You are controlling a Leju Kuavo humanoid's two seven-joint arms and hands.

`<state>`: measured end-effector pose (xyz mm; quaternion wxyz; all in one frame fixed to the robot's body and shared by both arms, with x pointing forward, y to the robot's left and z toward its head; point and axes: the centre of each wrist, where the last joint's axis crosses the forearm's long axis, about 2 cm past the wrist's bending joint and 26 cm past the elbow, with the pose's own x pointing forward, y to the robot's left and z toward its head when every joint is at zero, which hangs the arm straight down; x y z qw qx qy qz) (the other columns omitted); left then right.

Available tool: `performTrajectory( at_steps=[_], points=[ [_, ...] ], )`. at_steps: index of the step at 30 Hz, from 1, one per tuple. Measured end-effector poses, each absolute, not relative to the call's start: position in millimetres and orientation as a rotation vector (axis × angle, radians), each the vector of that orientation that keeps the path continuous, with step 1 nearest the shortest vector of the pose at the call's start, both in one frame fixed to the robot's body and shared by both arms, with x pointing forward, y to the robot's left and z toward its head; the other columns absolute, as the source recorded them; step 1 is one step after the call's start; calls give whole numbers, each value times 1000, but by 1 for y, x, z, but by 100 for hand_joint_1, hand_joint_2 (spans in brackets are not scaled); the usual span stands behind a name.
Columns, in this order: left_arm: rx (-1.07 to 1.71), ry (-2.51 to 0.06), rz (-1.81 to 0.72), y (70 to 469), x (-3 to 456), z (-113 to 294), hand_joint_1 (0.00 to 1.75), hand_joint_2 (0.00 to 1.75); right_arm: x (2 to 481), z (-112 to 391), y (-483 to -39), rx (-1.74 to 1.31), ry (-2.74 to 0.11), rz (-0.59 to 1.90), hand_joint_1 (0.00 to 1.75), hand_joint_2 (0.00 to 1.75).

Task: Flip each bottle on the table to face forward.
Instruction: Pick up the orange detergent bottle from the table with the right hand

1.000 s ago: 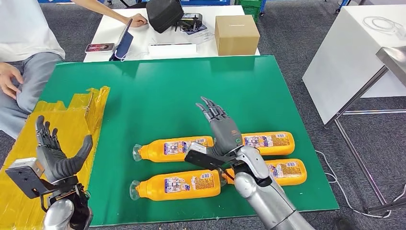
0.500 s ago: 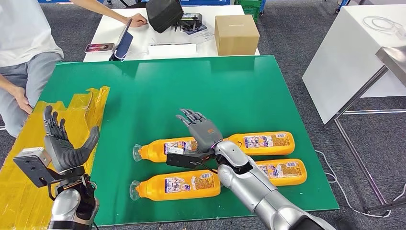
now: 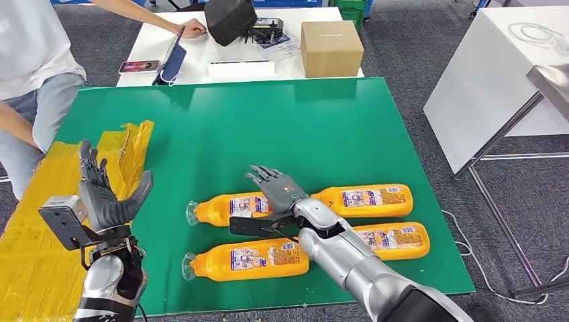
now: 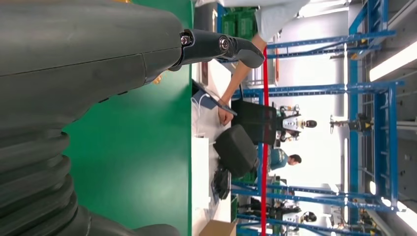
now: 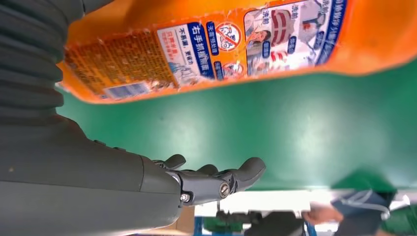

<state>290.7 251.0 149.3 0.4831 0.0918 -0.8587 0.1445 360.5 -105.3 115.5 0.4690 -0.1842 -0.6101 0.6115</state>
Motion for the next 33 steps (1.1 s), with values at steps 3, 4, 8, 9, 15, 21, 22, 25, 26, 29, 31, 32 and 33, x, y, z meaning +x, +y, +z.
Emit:
performTrajectory(
  at_steps=[3,4,8,9,15,21,22,25,26,29,31,32,33],
  points=[
    [209,-2090,344,248,294,150,0,175,361,112,-105,-442,-1456,1519,0,175],
    [206,-2090,343,247,295,150,0,175,361,111,-105,-441,-1447,1524,0,175],
    [199,-2086,335,245,297,149,0,175,362,108,-106,-445,-1421,1537,0,175],
    [197,-2085,332,244,297,149,0,175,362,107,-106,-445,-1416,1539,0,175],
    [190,-2078,324,242,298,147,0,175,362,103,-108,-443,-1373,1552,0,175],
    [171,-2072,308,236,301,147,0,175,364,101,-112,-467,-1298,1567,16,175],
    [166,-2071,304,235,301,146,0,175,364,100,-112,-477,-1281,1573,50,175],
    [156,-2069,297,232,301,146,0,175,364,98,-114,-515,-1231,1591,152,175],
    [154,-2068,296,231,301,146,0,175,365,97,-115,-529,-1220,1597,159,175],
    [144,-2068,293,228,300,146,0,175,365,96,-116,-559,-1201,1609,169,175],
    [138,-2068,290,226,300,146,0,175,366,96,-116,-573,-1195,1615,170,175],
    [135,-2068,289,225,300,146,0,175,366,96,-116,-578,-1191,1619,170,175],
    [133,-2068,288,225,300,146,0,175,366,96,-117,-584,-1188,1624,170,175]
  ],
)
